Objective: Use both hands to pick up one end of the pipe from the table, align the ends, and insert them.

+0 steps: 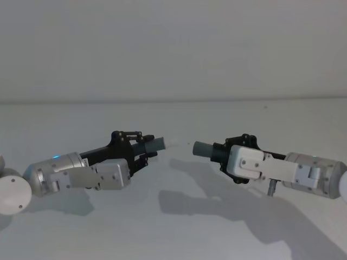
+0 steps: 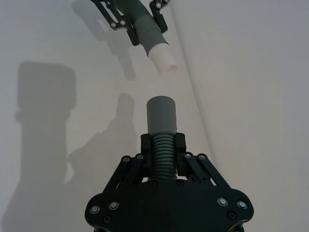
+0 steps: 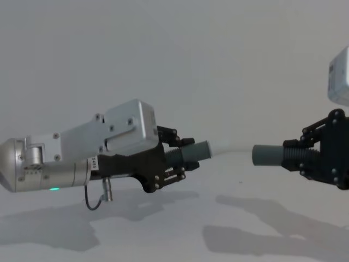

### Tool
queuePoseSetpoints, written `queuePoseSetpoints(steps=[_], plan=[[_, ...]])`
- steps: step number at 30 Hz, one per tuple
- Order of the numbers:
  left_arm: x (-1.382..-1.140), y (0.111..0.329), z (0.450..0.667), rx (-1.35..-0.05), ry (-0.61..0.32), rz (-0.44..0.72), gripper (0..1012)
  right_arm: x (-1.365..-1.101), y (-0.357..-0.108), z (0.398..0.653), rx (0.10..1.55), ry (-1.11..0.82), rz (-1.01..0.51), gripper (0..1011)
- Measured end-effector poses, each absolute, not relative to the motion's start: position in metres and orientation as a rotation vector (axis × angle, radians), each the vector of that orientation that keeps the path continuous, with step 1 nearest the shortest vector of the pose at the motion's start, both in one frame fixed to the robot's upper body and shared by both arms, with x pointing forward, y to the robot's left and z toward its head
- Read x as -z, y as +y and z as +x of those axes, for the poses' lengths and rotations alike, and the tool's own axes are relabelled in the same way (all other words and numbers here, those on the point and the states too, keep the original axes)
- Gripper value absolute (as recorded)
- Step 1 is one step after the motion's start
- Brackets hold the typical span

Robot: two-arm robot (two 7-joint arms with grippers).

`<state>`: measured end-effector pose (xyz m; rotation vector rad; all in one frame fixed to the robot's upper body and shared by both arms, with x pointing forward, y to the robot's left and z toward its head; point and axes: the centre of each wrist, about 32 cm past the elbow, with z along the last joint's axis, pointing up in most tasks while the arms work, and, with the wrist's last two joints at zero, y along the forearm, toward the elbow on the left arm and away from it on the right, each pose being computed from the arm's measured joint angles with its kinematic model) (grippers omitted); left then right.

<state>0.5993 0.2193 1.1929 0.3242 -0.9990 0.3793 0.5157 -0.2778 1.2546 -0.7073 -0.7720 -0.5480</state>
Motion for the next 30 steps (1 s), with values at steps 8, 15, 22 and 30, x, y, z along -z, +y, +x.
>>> queuePoseSetpoints(steps=[8, 15, 22, 30], plan=[[-1.1904, 0.2208, 0.6001, -0.379, -1.014, 0.308, 348, -1.2541, -0.2767, 0.5148, 0.527, -0.793, -0.701, 250], [-1.1893, 0.2214, 0.6006, -0.379, -1.022, 0.299, 348, -1.2532, -0.2760, 0.5144, 0.518, -0.800, -0.693, 250], [-1.1888, 0.2218, 0.6008, -0.380, -1.025, 0.295, 348, -1.2531, -0.2755, 0.5149, 0.513, -0.806, -0.688, 250], [-1.1883, 0.2221, 0.6009, -0.379, -1.028, 0.292, 348, -1.2571, -0.2739, 0.5180, 0.498, -0.823, -0.686, 249]])
